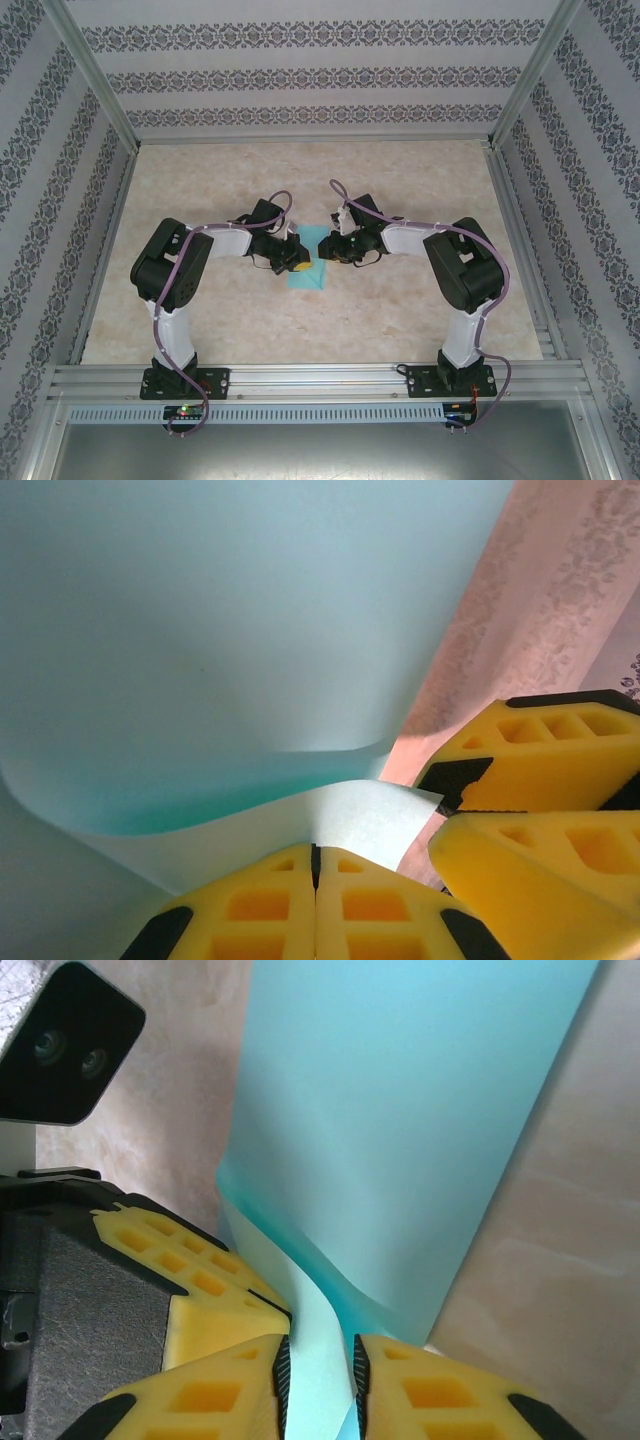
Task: Fold a paper plane with a square sheet of paper (pick it up from the middle)
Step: Fold the triangle a second time at the center of the table.
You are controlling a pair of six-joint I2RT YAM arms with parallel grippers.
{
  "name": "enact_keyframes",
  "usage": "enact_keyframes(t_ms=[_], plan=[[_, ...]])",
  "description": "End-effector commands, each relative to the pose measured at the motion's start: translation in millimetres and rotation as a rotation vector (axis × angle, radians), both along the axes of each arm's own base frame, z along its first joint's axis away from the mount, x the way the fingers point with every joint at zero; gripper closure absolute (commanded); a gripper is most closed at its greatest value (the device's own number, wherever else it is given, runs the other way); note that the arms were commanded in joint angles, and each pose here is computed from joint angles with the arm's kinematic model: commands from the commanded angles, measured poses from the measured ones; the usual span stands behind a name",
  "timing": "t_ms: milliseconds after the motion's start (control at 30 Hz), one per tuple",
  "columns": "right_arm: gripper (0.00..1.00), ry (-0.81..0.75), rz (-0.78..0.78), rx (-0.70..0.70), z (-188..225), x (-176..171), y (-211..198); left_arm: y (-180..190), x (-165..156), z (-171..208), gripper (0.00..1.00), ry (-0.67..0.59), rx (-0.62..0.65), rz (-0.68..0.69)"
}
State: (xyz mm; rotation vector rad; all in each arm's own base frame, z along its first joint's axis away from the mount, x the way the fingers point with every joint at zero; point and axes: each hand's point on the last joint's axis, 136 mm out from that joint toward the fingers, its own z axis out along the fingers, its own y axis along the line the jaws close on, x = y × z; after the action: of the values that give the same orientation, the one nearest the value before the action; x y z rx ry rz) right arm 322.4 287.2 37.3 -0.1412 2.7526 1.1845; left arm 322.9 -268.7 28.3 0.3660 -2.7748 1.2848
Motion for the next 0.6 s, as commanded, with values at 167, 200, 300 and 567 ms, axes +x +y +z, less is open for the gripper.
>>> enact_keyframes(t_ms=[167, 200, 300, 567], plan=[[0.73, 0.020, 0.001, 0.005, -5.3, -9.5, 2.6, -3.9, -4.4, -5.7, 0.92, 0.003, 0.008, -0.008], [0.74, 0.021, -0.002, 0.007, -5.5, -9.8, 3.2, -3.7, -4.2, -5.8, 0.92, 0.003, 0.009, -0.007], [0.80, 0.016, -0.006, 0.008, -5.1, -9.1, 3.7, -3.6, -4.2, -5.1, 0.92, 0.001, 0.007, -0.008], [0.95, -0.031, 0.039, -0.036, -8.2, -6.6, 1.5, -6.5, -2.4, 2.0, 0.92, -0.013, -0.009, -0.017]])
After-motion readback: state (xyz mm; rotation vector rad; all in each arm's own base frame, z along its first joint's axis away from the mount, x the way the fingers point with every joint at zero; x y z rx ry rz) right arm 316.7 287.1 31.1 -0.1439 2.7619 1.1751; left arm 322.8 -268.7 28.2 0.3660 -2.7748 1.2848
